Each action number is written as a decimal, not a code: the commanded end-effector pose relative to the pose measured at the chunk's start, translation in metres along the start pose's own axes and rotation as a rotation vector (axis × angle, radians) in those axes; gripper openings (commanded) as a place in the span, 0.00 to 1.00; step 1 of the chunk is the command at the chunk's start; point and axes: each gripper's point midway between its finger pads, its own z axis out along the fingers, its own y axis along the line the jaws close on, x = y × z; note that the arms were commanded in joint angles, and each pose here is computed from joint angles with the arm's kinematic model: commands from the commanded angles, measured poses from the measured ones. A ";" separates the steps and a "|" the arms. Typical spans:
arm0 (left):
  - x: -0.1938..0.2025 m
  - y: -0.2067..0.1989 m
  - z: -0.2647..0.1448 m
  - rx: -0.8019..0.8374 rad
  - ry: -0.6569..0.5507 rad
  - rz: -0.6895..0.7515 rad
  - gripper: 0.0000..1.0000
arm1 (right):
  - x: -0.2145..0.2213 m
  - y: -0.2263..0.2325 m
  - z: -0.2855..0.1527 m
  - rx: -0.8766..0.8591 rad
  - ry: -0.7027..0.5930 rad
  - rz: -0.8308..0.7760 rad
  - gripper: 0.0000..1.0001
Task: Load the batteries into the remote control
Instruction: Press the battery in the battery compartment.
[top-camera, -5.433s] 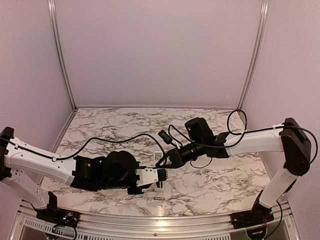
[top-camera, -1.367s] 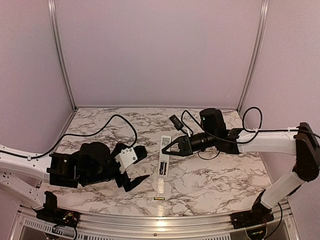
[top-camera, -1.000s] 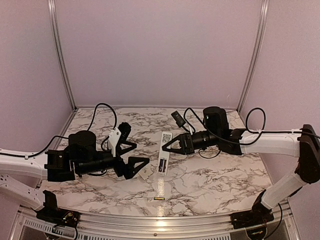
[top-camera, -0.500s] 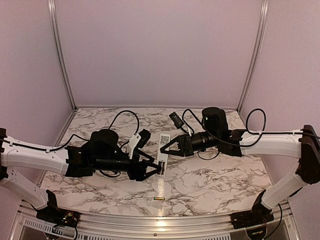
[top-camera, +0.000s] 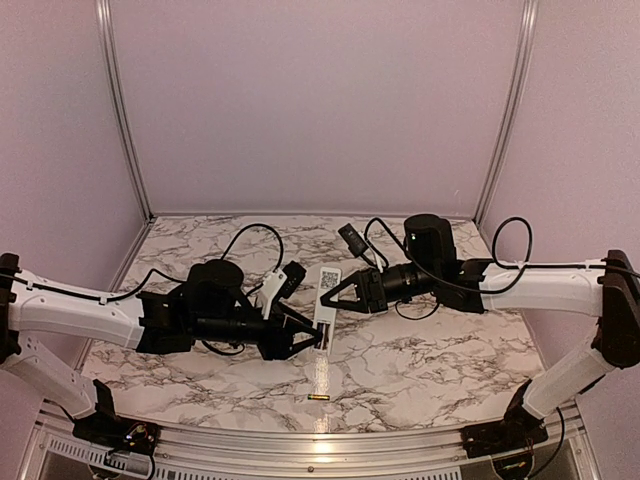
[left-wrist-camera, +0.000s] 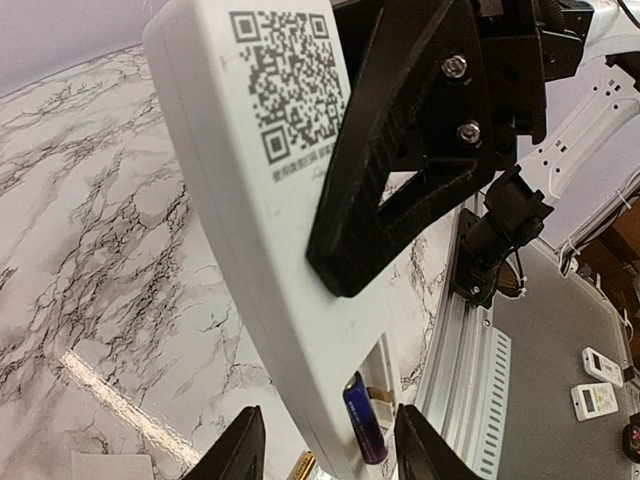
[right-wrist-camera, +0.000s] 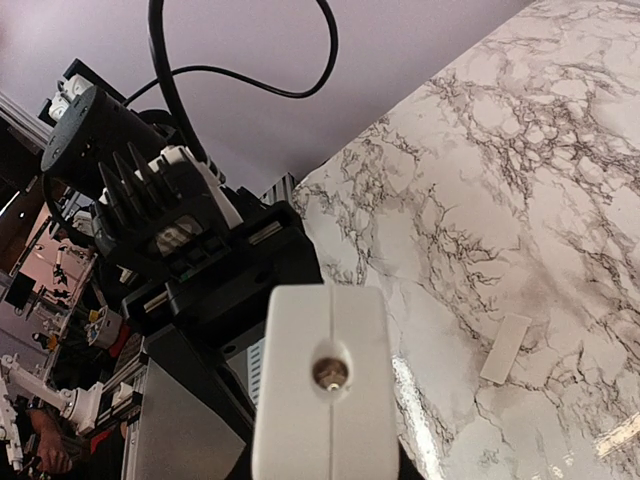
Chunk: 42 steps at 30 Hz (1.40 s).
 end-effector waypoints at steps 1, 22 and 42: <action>-0.003 0.007 0.006 -0.029 0.010 0.016 0.45 | -0.020 0.023 -0.004 -0.044 -0.044 -0.069 0.00; 0.003 0.033 0.010 -0.167 0.044 0.061 0.24 | -0.020 0.029 -0.003 -0.092 -0.041 -0.049 0.00; -0.011 0.035 0.006 -0.172 0.011 0.019 0.38 | -0.015 0.022 -0.002 -0.064 -0.030 -0.044 0.00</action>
